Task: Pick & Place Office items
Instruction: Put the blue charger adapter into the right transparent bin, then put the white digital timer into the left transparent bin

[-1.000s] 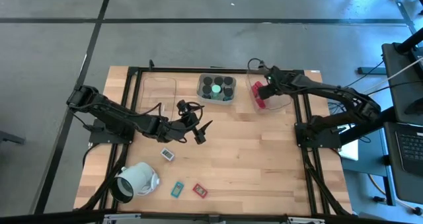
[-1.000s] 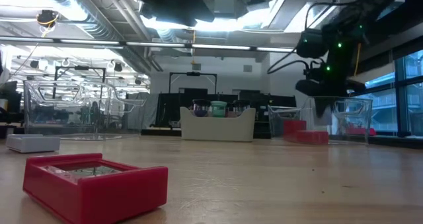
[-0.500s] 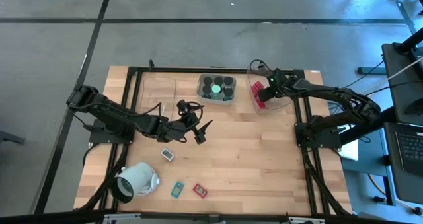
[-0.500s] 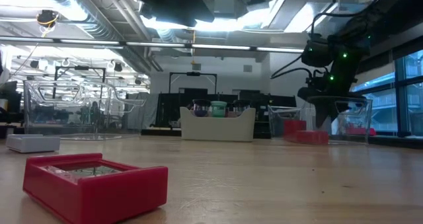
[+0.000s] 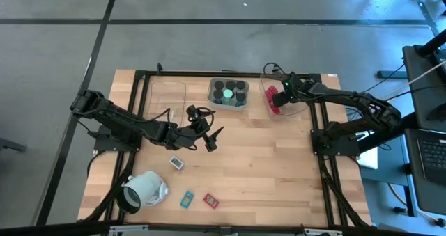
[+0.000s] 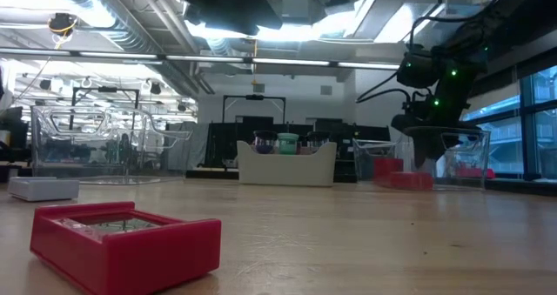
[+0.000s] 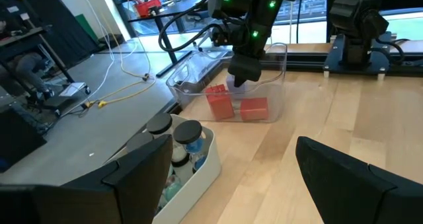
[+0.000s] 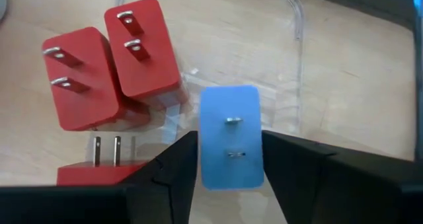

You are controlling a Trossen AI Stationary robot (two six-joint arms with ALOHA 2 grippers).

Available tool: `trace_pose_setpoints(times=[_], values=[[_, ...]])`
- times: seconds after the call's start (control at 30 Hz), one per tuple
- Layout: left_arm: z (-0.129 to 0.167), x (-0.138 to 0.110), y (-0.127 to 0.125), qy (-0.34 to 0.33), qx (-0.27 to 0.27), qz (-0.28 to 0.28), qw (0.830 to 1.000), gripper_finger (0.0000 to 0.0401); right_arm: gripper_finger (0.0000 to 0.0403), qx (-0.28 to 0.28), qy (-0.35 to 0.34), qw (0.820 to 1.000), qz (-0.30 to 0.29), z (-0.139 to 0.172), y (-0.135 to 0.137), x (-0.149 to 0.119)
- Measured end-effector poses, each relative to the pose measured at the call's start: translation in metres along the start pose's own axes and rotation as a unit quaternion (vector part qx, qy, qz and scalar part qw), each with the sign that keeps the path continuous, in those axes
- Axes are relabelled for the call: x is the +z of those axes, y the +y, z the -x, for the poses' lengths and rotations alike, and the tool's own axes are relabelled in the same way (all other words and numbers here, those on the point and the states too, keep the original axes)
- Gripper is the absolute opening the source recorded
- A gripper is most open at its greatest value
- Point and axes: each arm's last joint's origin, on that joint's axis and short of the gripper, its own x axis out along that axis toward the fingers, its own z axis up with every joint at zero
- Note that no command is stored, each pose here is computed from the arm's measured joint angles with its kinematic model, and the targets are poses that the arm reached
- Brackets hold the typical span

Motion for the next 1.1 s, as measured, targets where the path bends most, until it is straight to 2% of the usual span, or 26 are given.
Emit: trace_pose_setpoints(times=[0.27, 0.47, 0.63, 0.77, 0.97, 1.1], values=[[0.006, -0.001, -0.006, -0.001, -0.019, -0.004, 1.000, 0.0320, 0.0208, -0.003, -0.003, 1.000, 0.001, 0.003, 0.000, 0.002], [0.027, -0.011, -0.024, 0.033, -0.121, -0.046, 0.991, 0.0320, 0.0242, -0.042, -0.053, 0.998, 0.013, 0.033, 0.001, 0.021], [0.046, -0.027, -0.035, 0.090, -0.205, -0.092, 0.970, 0.0319, 0.0249, -0.014, -0.118, 0.993, 0.023, 0.075, 0.007, 0.032], [0.057, -0.047, -0.034, 0.189, -0.254, -0.119, 0.941, 0.0309, 0.0246, 0.037, -0.162, 0.986, 0.032, 0.103, 0.013, 0.027], [0.066, -0.070, -0.021, 0.363, -0.316, -0.131, 0.867, 0.0286, 0.0245, 0.097, -0.188, 0.977, 0.028, 0.128, 0.022, 0.012], [0.071, -0.077, -0.015, 0.429, -0.333, -0.137, 0.829, 0.0277, 0.0245, 0.124, -0.187, 0.974, 0.032, 0.134, 0.030, 0.005]])
